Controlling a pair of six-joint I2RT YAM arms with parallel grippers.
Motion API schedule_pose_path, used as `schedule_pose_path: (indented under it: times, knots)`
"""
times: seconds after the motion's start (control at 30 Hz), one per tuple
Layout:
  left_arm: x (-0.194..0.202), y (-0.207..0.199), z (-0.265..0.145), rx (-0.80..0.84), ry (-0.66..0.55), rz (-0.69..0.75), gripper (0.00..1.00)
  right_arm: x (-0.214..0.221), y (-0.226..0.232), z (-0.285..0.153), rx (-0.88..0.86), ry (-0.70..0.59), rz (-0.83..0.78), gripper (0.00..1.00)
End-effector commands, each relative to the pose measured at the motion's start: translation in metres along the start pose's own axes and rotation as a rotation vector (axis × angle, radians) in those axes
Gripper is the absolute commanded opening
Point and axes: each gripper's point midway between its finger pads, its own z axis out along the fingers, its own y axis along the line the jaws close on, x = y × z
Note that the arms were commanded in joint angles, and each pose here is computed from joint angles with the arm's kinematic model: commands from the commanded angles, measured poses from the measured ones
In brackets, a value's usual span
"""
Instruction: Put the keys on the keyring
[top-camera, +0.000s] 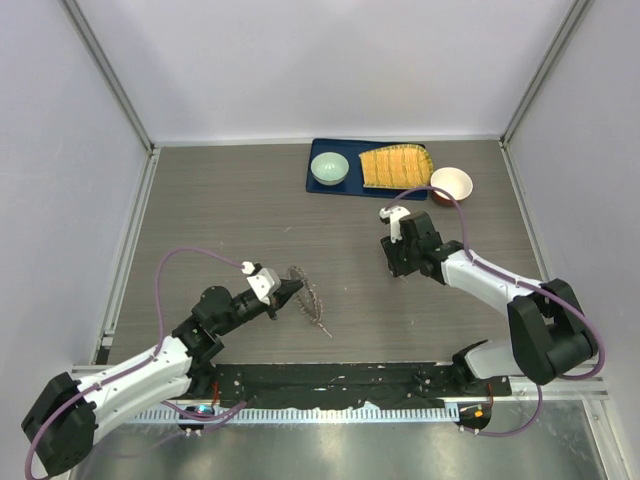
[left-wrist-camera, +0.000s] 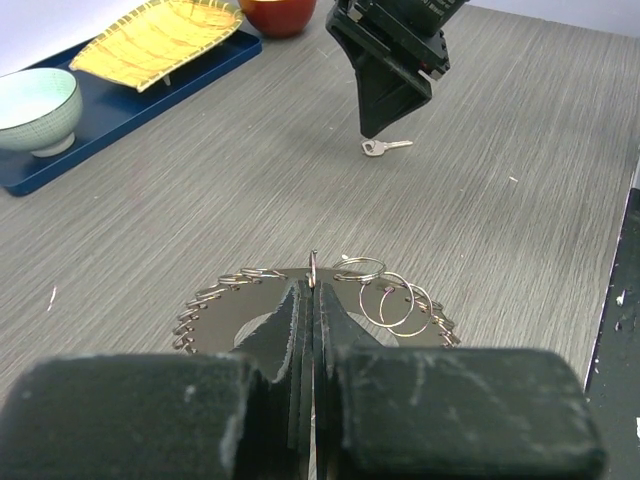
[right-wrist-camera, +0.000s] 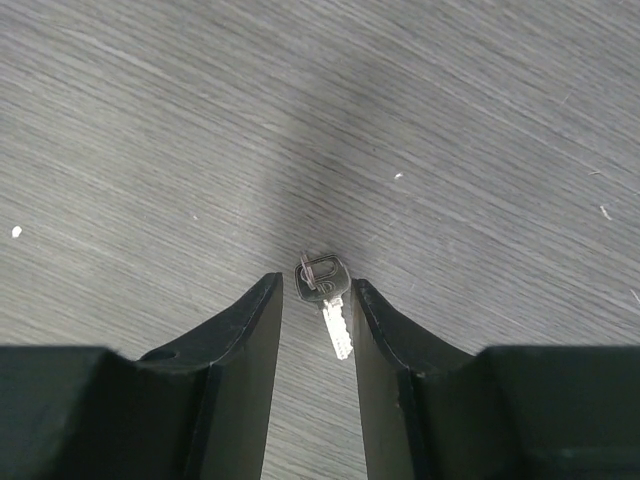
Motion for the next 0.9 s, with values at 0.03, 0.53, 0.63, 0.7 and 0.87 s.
schedule_pose_path:
  times: [0.03, 0.53, 0.63, 0.7, 0.87]
  knots:
    - [-0.027, 0.007, 0.004, -0.027, -0.065, 0.028, 0.0, -0.023, 0.009, -0.012, -0.074, -0.125, 0.034, 0.4]
    - [-0.035, 0.007, 0.0, -0.032, -0.093, 0.018, 0.0, -0.039, -0.015, -0.031, 0.079, -0.409, 0.591, 0.5]
    - [-0.035, 0.007, -0.002, -0.036, -0.097, 0.021, 0.0, -0.019, -0.023, -0.024, 0.137, -0.423, 0.663, 0.52]
    - [-0.034, 0.007, -0.001, -0.035, -0.094, 0.019, 0.0, -0.012, -0.027, -0.022, 0.153, -0.439, 0.687, 0.54]
    - [-0.035, 0.006, 0.0, -0.028, -0.09, 0.022, 0.0, -0.004, -0.024, -0.017, 0.131, -0.442, 0.723, 0.64]
